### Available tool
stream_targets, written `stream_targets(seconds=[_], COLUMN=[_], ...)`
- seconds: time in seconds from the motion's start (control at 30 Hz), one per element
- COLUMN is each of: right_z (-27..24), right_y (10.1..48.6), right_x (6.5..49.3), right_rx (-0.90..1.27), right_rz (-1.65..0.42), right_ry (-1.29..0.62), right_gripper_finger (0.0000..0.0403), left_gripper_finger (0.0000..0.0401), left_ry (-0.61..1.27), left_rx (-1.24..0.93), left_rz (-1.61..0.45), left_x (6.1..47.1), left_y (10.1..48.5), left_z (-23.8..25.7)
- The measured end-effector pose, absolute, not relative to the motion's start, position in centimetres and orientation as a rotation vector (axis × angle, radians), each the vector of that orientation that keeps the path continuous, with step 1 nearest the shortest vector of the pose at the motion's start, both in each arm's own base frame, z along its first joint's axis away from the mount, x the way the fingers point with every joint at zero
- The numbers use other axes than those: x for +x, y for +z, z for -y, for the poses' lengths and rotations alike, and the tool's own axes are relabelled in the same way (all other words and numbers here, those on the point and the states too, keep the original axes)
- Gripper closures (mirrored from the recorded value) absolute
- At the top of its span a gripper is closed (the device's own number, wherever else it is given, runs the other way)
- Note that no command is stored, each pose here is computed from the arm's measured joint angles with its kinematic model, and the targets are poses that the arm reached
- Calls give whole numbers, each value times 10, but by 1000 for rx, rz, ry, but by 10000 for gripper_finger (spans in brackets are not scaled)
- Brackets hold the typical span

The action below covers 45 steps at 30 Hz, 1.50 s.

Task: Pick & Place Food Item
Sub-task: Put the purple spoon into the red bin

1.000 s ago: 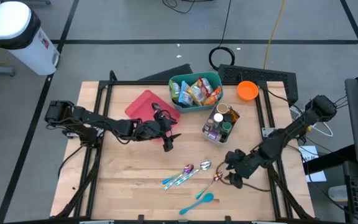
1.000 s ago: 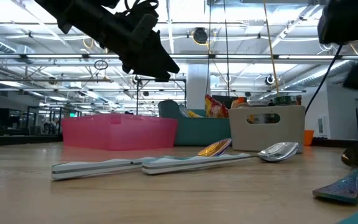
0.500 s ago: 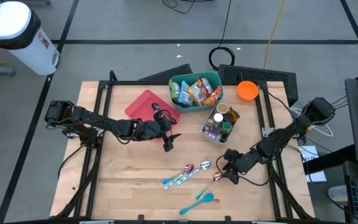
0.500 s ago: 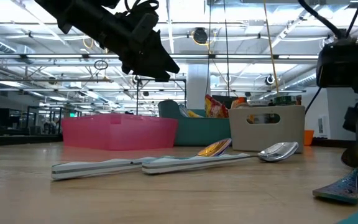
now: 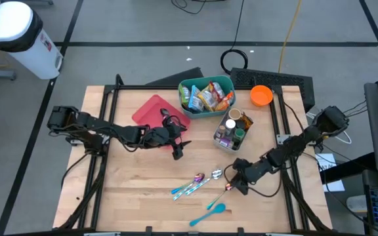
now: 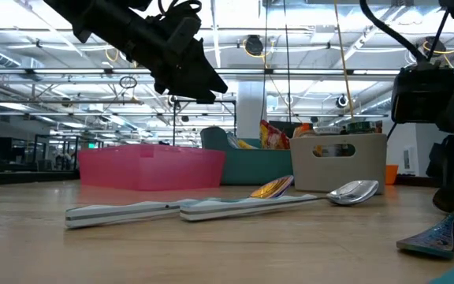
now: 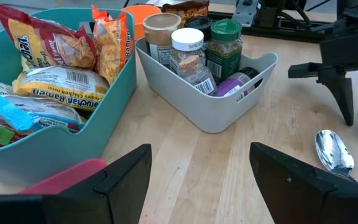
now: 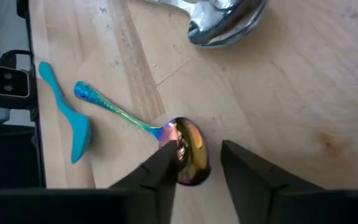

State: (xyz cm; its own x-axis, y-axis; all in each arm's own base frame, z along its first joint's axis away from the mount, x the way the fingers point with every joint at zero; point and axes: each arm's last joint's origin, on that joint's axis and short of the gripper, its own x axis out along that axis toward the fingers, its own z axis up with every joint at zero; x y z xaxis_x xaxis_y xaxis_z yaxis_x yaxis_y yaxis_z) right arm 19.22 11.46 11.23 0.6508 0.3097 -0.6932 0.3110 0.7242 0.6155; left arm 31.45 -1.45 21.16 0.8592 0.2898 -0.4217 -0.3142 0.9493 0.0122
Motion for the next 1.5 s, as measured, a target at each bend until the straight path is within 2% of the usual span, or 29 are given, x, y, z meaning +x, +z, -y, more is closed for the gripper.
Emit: stream_targets(seconds=[0.23,0.3,0.57,0.7,0.87,0.97,1.1,1.2,1.37,1.5], right_z=[-114,-114,-116,-116,-113,-104,-81,-63,-36,-28], right_y=[112,113,126,149,188,209,234,248,255,257], right_x=[193,193,198,201,210,218,231,243,256,264], right_rx=[756,744,701,661,505,363,158,51,-1,-18], right_rz=[-883,-869,-747,-611,-459,-483,-576,-602,-569,-523], right_ry=[8,23,94,157,189,96,-133,-243,-336,-354], right_gripper_finger=[380,395,400,400,401,402,402,402,402,402], left_gripper_finger=[127,128,127,127,127,127,127,127,127,127], left_ry=[317,317,317,317,318,323,322,257,124,115], left_rx=[-56,-56,-56,-56,-64,-89,-119,-139,-168,-169], left_rz=[-434,-434,-436,-435,-429,-422,-399,-371,-347,-356], left_x=[314,314,314,314,315,315,316,317,321,322], left_y=[212,212,211,211,212,212,214,217,218,216], left_z=[14,14,14,14,14,15,15,17,21,22])
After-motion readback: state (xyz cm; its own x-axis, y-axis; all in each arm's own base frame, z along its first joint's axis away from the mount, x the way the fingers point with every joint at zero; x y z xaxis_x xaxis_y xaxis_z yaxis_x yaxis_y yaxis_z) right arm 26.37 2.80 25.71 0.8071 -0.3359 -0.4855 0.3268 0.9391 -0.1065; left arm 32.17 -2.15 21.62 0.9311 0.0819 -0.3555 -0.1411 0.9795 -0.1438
